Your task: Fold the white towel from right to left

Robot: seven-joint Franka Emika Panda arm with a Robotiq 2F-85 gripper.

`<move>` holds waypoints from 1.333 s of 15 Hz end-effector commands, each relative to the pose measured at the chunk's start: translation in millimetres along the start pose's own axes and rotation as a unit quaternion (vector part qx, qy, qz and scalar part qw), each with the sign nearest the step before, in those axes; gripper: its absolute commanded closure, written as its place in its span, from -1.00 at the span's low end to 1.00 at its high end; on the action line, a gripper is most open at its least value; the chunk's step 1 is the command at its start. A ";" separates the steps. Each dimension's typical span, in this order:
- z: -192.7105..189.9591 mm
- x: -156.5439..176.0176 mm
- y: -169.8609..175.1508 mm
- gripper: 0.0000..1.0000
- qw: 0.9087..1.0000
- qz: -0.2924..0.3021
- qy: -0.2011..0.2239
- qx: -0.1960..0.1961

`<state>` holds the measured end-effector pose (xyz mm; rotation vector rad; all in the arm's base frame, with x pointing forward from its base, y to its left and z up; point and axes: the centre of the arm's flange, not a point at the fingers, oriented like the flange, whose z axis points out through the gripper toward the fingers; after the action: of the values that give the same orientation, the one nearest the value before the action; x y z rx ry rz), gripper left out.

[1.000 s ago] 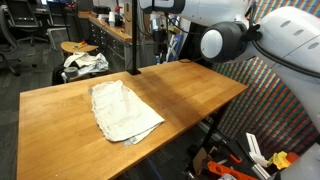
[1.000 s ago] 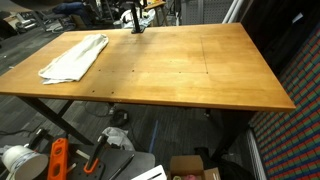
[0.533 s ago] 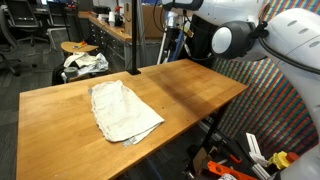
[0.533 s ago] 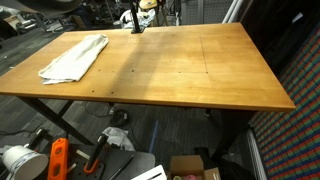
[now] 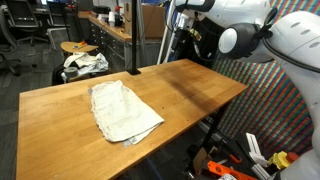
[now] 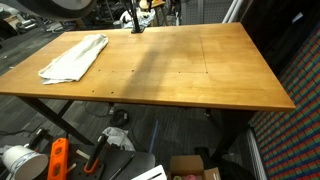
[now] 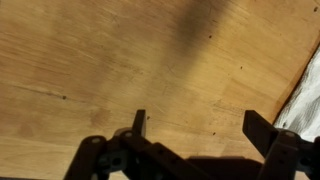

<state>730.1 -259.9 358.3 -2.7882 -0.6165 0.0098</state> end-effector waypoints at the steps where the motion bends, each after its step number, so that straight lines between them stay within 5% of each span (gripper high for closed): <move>1: -3.1 5.0 0.2 -1.00 1.000 0.001 -0.015 -0.009; 11: 22.4 -13.2 -86.6 -1.00 0.994 -0.077 -0.044 -0.057; 17: 31.0 16.4 -128.0 -1.00 0.982 -0.167 -0.063 -0.059; 20: 36.7 29.4 -146.9 -1.00 0.983 -0.170 -0.046 -0.053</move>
<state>761.8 -141.5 368.2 -2.7594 -1.1027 0.0914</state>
